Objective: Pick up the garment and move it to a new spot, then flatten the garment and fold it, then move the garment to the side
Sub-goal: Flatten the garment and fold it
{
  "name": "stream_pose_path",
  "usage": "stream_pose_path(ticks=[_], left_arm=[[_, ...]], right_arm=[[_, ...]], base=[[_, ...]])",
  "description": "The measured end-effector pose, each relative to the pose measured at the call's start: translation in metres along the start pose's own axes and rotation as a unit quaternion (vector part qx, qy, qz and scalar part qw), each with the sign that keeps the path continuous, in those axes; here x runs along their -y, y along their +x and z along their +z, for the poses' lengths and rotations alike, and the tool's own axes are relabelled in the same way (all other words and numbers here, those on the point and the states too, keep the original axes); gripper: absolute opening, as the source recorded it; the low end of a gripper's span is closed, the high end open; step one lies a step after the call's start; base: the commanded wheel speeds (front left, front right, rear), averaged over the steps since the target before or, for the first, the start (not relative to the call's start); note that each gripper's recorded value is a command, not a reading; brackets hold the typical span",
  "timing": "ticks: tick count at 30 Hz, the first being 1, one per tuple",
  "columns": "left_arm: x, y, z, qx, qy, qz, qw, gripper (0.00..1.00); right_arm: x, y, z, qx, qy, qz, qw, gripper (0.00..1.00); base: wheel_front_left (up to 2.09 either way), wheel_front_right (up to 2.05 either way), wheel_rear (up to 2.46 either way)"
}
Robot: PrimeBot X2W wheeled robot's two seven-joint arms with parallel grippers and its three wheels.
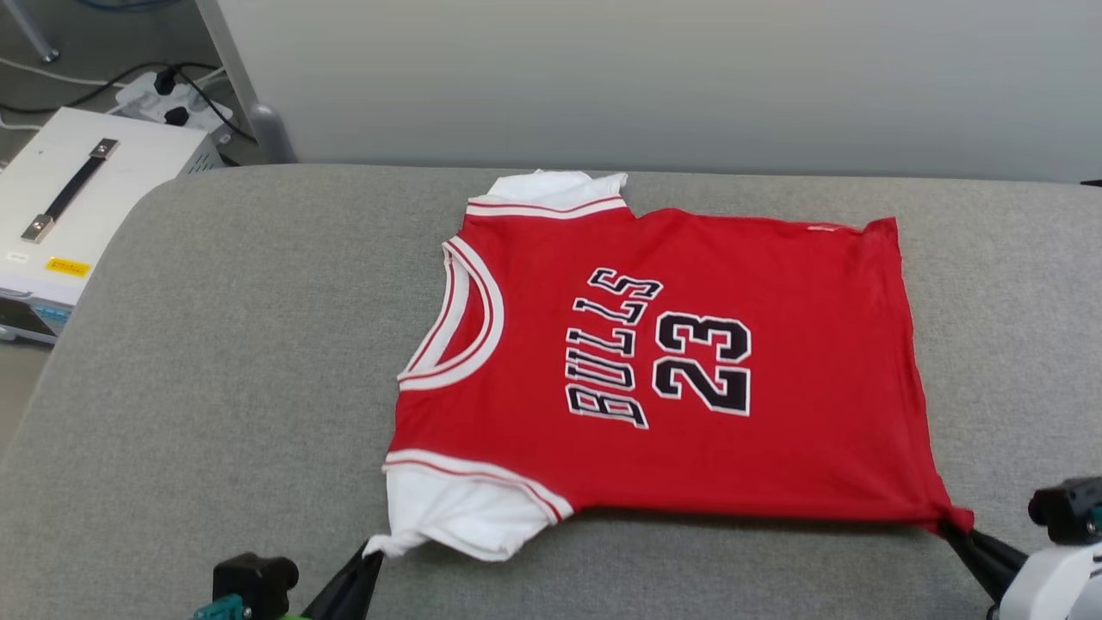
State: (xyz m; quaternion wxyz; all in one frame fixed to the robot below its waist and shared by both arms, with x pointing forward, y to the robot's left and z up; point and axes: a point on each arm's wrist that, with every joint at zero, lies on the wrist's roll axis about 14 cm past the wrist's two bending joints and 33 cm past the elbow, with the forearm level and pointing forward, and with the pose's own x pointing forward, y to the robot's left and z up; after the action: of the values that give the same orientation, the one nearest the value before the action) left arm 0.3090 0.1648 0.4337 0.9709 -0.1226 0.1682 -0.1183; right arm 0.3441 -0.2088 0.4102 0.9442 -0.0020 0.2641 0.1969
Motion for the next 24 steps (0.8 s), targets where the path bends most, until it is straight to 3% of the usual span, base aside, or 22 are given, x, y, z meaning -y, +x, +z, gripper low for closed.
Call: stream_pose_path(ticks=[8, 14, 21, 24], left_arm=[[0.002, -0.032, -0.037, -0.034, -0.039, 0.024, 0.998, 0.0], [0.004, -0.046, -0.063, -0.073, -0.057, 0.031, 0.995, 0.0], [0.004, -0.027, -0.043, -0.048, -0.014, 0.009, 0.999, 0.0], [0.01, 0.009, 0.005, 0.002, 0.038, -0.032, 0.999, 0.0]], right_arm=[[-0.013, -0.037, -0.046, -0.056, 0.049, -0.006, 0.997, 0.0], [-0.01, -0.048, -0.05, -0.064, 0.06, -0.018, 0.996, 0.0], [-0.013, -0.039, -0.035, -0.055, 0.061, -0.016, 0.996, 0.0], [-0.003, -0.031, -0.007, -0.028, 0.051, -0.024, 0.998, 0.0]], base=[[0.0, 0.0, 0.0], [0.0, 0.0, 0.0], [0.0, 0.0, 0.0], [0.0, 0.0, 0.0]])
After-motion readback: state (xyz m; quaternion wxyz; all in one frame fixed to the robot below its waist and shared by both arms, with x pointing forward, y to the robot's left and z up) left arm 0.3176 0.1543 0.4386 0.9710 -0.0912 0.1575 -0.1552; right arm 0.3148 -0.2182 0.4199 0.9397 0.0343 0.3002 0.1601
